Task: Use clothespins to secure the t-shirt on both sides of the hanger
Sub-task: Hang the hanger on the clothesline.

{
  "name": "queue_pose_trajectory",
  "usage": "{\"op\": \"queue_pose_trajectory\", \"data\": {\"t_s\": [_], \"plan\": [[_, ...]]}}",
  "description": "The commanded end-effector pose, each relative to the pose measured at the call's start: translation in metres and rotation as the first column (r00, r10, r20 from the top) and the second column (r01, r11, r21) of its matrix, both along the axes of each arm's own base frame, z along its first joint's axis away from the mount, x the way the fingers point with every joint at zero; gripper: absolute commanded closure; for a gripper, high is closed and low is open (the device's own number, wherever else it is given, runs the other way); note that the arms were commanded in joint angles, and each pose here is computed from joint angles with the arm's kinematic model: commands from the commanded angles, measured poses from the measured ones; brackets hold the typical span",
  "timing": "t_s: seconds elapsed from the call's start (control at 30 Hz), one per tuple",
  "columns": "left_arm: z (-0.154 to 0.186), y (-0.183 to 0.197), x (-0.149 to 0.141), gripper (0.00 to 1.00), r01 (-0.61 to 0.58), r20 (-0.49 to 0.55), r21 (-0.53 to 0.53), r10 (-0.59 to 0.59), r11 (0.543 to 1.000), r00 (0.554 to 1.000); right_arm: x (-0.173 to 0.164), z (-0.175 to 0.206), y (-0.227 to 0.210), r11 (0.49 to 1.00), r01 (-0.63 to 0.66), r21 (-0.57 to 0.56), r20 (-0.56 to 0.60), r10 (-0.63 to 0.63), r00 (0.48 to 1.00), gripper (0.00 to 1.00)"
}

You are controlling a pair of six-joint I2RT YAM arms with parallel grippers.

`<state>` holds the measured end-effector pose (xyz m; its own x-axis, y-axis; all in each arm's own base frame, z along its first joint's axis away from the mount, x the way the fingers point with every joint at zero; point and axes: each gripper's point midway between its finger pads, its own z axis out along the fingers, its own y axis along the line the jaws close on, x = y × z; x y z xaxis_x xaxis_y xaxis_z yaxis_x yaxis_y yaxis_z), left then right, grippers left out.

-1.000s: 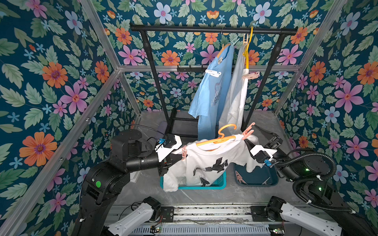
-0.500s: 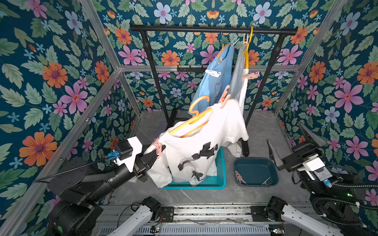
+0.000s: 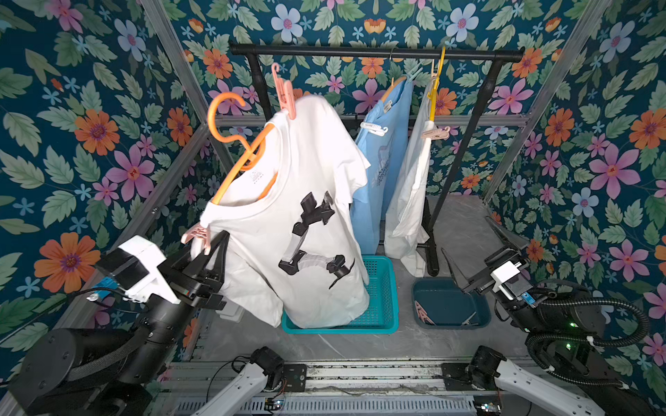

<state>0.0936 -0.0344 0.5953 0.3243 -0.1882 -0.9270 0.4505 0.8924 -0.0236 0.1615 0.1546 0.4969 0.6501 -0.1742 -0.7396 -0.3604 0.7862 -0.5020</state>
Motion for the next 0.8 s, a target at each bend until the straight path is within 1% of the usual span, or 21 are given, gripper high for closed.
{"op": "queue_pose_trajectory", "data": {"t_s": [0.0, 0.07, 0.2, 0.27, 0.4, 0.53, 0.67, 0.77], "plan": [[0.04, 0.04, -0.014, 1.0, -0.115, 0.116, -0.186, 0.138, 0.976, 0.984, 0.006, -0.005, 0.001, 1.0, 0.009, 0.01, -0.034, -0.009, 0.999, 0.0], [0.042, 0.038, -0.004, 1.0, -0.135, 0.084, -0.193, 0.153, 0.972, 0.985, 0.01, -0.01, 0.005, 1.0, 0.007, 0.009, -0.054, -0.006, 0.999, 0.0], [0.042, 0.003, 0.041, 1.0, -0.132, -0.008, -0.107, 0.132, 0.985, 0.991, 0.016, -0.017, 0.013, 1.0, -0.016, 0.025, -0.09, 0.019, 0.996, 0.0], [0.042, -0.01, 0.062, 1.0, -0.152, -0.034, -0.079, 0.15, 0.985, 0.988, 0.019, -0.022, 0.017, 0.999, -0.028, 0.036, -0.109, 0.032, 0.994, 0.01], [0.045, -0.029, 0.098, 1.0, -0.194, -0.052, -0.052, 0.192, 0.98, 0.98, 0.026, -0.037, 0.025, 0.999, -0.039, 0.024, -0.166, 0.042, 0.985, 0.03], [0.039, -0.048, 0.134, 1.0, -0.232, -0.106, -0.003, 0.231, 0.973, 0.967, 0.029, -0.049, 0.032, 0.997, -0.07, 0.036, -0.209, 0.076, 0.975, 0.03], [0.03, -0.059, 0.151, 1.0, -0.229, -0.135, -0.009, 0.225, 0.973, 0.965, 0.03, -0.057, 0.036, 0.994, -0.088, 0.06, -0.234, 0.1, 0.967, 0.03], [0.017, -0.074, 0.164, 1.0, -0.2, -0.175, 0.018, 0.2, 0.98, 0.964, 0.031, -0.061, 0.04, 0.992, -0.102, 0.068, -0.245, 0.116, 0.962, 0.03]]}}
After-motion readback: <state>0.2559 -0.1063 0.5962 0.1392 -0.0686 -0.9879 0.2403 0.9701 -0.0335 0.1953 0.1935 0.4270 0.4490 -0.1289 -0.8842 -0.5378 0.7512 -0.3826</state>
